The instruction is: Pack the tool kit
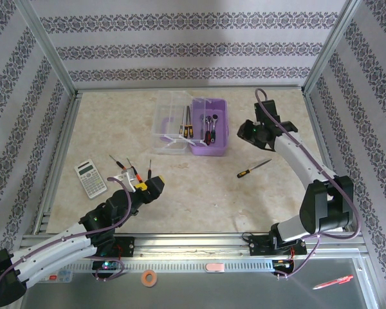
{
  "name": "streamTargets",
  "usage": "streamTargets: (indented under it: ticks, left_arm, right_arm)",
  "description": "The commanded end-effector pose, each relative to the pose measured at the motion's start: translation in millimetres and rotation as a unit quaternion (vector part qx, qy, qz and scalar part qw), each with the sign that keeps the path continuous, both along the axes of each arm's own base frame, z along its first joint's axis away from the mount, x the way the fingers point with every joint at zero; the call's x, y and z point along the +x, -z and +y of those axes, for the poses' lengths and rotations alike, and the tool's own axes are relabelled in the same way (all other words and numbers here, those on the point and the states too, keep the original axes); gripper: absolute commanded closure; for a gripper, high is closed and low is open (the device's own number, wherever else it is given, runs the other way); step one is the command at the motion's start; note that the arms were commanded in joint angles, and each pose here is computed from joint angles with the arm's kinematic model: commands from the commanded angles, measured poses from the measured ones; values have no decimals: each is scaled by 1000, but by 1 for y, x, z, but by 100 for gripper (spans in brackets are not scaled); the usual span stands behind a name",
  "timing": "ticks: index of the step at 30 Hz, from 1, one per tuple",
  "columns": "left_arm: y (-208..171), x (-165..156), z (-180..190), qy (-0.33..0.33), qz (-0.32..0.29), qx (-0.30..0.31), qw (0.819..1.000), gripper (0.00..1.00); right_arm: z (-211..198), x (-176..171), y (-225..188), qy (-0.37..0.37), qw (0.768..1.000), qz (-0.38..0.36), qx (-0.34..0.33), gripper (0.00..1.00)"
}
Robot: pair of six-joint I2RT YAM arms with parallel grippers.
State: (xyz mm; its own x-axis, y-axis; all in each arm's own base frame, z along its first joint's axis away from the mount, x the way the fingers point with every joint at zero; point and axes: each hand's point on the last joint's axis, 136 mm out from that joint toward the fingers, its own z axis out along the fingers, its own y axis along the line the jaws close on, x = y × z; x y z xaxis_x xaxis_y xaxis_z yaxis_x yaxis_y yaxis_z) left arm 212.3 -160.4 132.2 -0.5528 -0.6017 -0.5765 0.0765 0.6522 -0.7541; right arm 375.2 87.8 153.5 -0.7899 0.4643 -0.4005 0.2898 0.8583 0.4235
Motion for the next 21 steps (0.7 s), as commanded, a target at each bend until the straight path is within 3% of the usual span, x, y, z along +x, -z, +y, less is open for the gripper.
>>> streamTargets:
  ticks: [1, 21]
  left_arm:
    - [-1, 1, -1, 1, 2, -23, 1000, 0]
    - [14, -1, 0, -4, 12, -37, 999, 0]
  right_arm:
    - [-7, -12, 17, 8, 999, 29, 26, 66]
    - [-47, -51, 102, 69, 985, 144, -65, 59]
